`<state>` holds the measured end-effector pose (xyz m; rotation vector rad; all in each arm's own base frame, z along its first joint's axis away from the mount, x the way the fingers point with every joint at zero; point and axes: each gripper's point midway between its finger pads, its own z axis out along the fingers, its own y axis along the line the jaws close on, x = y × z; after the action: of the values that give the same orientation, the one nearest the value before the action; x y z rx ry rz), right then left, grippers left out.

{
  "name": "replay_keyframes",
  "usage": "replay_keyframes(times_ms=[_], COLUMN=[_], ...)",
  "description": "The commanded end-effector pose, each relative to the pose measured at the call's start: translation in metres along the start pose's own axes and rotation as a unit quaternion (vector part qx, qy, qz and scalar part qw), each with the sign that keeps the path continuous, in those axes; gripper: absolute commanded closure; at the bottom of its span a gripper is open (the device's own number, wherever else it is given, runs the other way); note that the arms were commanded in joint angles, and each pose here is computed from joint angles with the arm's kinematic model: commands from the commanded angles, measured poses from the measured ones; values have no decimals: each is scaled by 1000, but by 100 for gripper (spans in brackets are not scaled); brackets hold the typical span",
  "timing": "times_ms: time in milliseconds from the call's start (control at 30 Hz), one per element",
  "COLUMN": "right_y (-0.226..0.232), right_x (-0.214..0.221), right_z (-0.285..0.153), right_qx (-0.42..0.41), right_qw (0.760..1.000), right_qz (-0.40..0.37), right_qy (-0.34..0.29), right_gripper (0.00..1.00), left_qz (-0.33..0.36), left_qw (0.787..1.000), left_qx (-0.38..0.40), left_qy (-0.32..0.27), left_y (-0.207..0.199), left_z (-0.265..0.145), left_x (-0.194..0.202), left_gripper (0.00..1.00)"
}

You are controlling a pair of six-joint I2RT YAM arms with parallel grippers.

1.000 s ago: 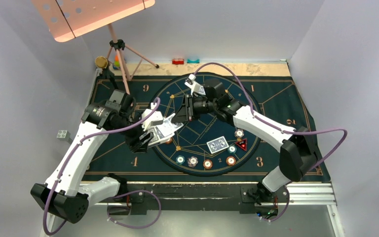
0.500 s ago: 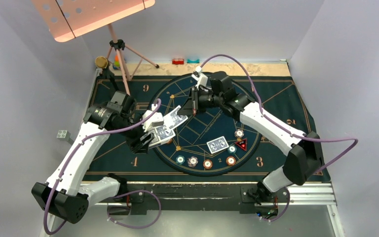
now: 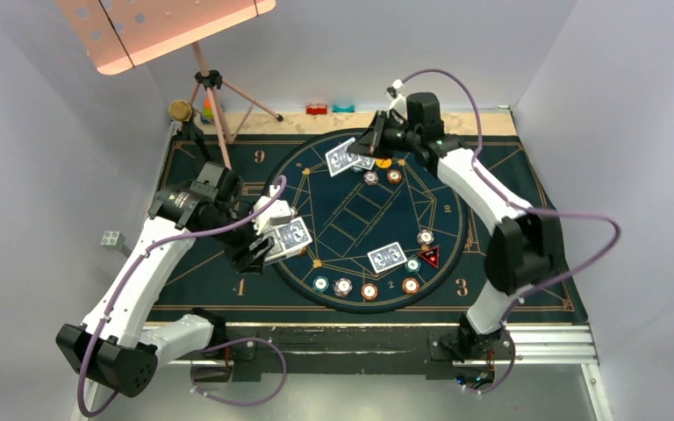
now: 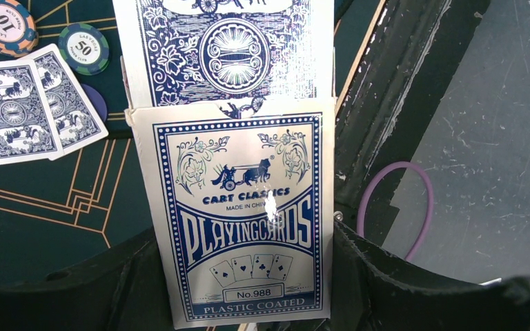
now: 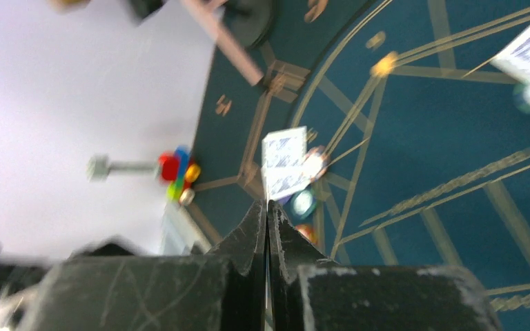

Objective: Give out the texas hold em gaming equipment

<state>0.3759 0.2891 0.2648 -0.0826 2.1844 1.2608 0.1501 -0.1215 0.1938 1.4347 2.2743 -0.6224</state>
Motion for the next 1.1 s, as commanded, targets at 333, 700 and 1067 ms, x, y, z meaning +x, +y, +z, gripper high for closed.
replay_keyframes(times_ms=[333, 700, 1067], right_y=[-190, -218, -147], right_x=[-98, -84, -109], right_z=[101, 103, 35], right_qx=[198, 247, 244], right_qw=[973, 962, 960], right_qz=[53, 72, 31], right_qy=[-105, -87, -135], right_gripper=[100, 46, 26], left_qz=[14, 14, 14], left_qw=[999, 999, 1000], left_qx=[21, 21, 15], left_qy=[-30, -26, -24], left_y=[-14, -15, -16], left_z=[-7, -5, -6], left_x=[-11, -6, -2], left_gripper=[100, 100, 100])
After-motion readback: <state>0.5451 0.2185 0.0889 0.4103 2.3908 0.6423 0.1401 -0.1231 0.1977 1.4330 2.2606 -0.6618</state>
